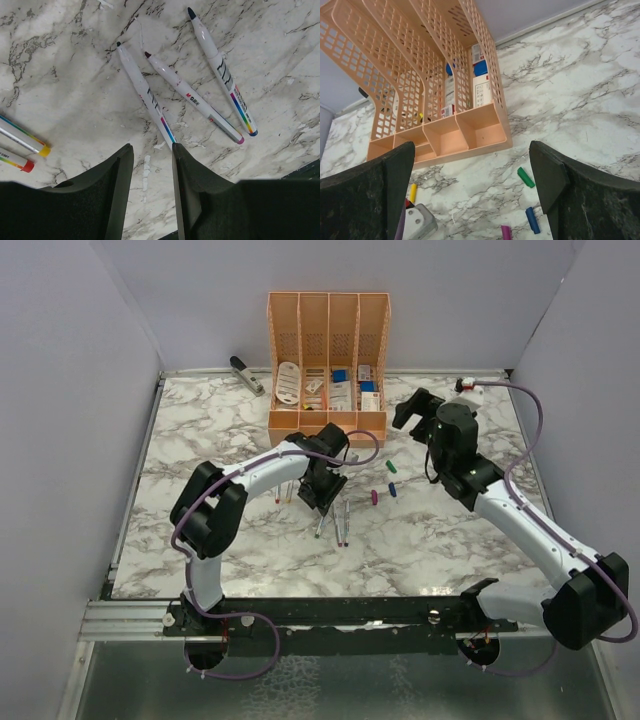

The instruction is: Insert the pens into the pen caps

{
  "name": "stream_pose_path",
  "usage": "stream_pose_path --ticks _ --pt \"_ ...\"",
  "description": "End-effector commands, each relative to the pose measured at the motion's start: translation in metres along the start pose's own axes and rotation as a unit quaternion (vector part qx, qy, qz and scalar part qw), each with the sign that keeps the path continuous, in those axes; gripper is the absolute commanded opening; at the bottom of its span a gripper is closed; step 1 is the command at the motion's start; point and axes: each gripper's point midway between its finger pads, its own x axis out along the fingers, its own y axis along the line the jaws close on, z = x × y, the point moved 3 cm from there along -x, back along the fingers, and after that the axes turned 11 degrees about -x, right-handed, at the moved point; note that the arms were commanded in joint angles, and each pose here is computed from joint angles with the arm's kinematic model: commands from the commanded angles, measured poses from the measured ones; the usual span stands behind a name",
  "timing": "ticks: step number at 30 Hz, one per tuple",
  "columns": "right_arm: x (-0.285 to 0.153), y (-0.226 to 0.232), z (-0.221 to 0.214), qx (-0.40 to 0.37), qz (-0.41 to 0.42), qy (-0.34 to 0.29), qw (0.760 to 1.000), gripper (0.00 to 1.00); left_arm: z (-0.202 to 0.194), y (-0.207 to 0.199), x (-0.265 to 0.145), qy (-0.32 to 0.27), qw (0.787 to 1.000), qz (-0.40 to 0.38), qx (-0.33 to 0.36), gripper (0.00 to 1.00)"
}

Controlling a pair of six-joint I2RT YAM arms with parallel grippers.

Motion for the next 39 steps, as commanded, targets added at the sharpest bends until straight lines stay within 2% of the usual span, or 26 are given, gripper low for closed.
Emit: stream_pose_path --ticks 1,17,27,33,39 --pt "0.005 0.005 -0.003 -0.022 0.008 0.014 1.0 0.96 -0.003 0.001 0.003 0.007 1.0 0.019 -0.021 0.39" --pt "0.015 0.016 -0.005 -0.052 0.032 0.024 0.998 0.96 0.001 -0.019 0.035 0.006 0.999 0.008 -0.052 0.39" --pt "0.021 0.021 -0.006 -0.061 0.042 0.023 0.997 0.96 -0.002 -0.011 0.041 0.008 0.997 0.036 -0.073 0.39" --pt "0.021 0.021 -0.006 -0.06 0.043 0.022 0.997 0.96 -0.014 0.006 0.05 0.03 0.993 0.087 -0.077 0.39" --pt "0.02 0.018 -0.005 -0.059 0.034 0.018 0.997 0.96 -0.024 0.019 0.052 0.061 0.989 0.123 -0.064 0.26"
